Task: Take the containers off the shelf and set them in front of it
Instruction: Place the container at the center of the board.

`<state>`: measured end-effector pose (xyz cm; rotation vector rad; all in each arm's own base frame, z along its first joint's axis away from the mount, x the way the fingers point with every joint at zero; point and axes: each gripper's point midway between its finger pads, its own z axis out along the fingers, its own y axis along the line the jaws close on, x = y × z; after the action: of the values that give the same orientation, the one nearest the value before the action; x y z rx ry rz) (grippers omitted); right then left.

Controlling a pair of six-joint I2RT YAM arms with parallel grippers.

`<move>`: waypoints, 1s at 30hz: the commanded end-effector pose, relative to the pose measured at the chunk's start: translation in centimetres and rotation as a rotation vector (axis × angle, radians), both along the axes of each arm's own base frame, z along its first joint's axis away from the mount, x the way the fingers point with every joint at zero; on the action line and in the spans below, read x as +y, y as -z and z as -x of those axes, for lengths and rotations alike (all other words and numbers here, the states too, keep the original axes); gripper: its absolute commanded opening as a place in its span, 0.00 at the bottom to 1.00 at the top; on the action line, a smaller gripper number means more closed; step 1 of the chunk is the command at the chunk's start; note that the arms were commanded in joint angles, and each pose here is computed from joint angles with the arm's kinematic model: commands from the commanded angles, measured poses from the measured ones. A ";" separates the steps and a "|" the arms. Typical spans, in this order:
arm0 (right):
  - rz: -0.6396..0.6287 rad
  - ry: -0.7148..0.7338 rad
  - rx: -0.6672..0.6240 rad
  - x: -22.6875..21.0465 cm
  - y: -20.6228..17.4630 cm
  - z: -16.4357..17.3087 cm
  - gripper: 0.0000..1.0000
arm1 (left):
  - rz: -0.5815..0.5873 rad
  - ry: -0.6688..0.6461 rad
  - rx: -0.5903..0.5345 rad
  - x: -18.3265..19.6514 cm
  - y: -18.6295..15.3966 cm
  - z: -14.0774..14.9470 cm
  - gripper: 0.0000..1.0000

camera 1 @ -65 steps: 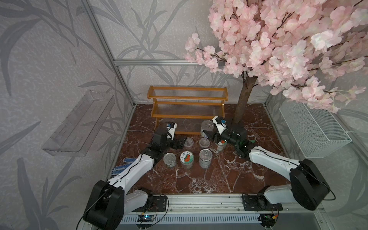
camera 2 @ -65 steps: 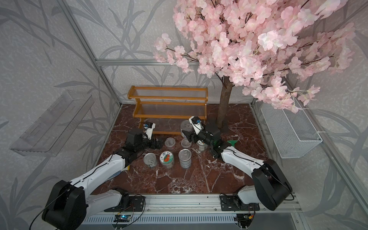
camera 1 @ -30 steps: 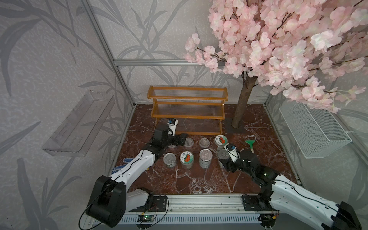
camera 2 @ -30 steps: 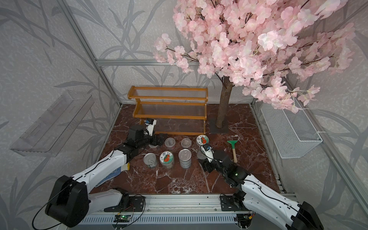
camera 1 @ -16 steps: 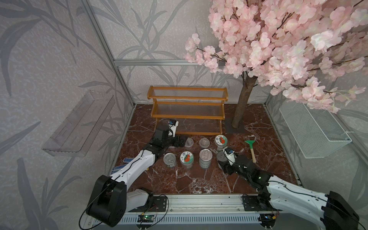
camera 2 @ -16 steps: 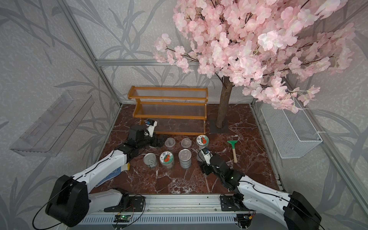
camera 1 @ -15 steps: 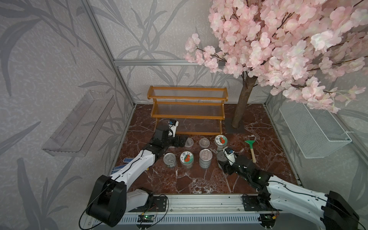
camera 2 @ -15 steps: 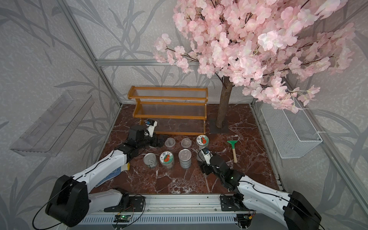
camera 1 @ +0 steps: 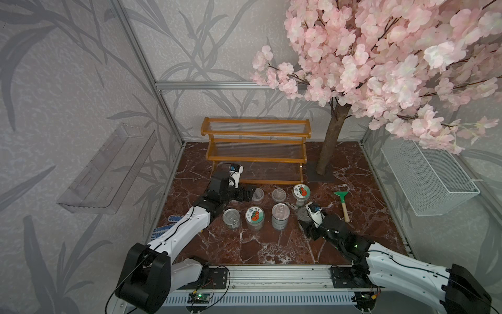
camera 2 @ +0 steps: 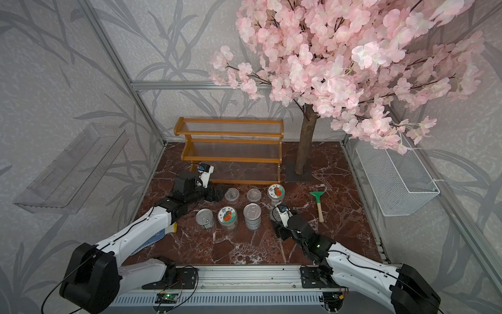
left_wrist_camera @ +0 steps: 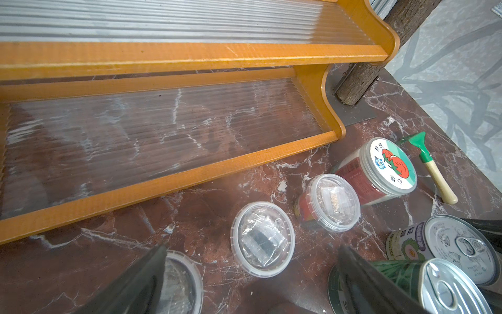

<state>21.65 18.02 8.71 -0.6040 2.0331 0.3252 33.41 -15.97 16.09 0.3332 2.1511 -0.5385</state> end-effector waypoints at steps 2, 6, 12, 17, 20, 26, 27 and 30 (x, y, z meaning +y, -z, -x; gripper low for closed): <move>0.012 -0.003 0.020 0.0 0.0 0.2 0.76 | -0.008 -0.022 -0.003 0.6 0.0 0.3 1.00; -0.021 0.019 0.057 0.0 0.2 0.4 0.97 | -0.011 -0.024 -0.002 0.8 0.1 0.3 1.00; -0.008 0.031 0.070 0.1 0.5 0.1 0.99 | -0.004 -0.024 0.003 0.8 0.2 0.2 1.00; 0.002 0.029 0.075 0.3 0.6 0.0 0.99 | -0.004 -0.024 0.001 0.9 0.2 0.2 1.00; 0.006 0.015 0.060 0.6 0.4 -0.2 0.99 | -0.007 -0.023 0.002 0.8 0.3 0.1 1.00; 0.002 0.004 0.030 1.0 -0.6 -0.6 0.99 | -0.013 -0.028 -0.001 1.0 0.0 -0.2 1.00; -0.001 0.005 0.032 0.9 -0.8 -0.5 0.99 | -0.014 -0.030 -0.004 1.1 -0.1 -0.3 1.00; -0.018 0.004 0.024 0.6 -1.6 -0.1 0.99 | -0.019 -0.037 -0.008 1.4 -0.2 -0.3 1.00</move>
<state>21.55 18.06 7.93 -0.5978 2.1015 0.3190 33.61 -15.06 16.01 0.3061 2.1539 -0.5136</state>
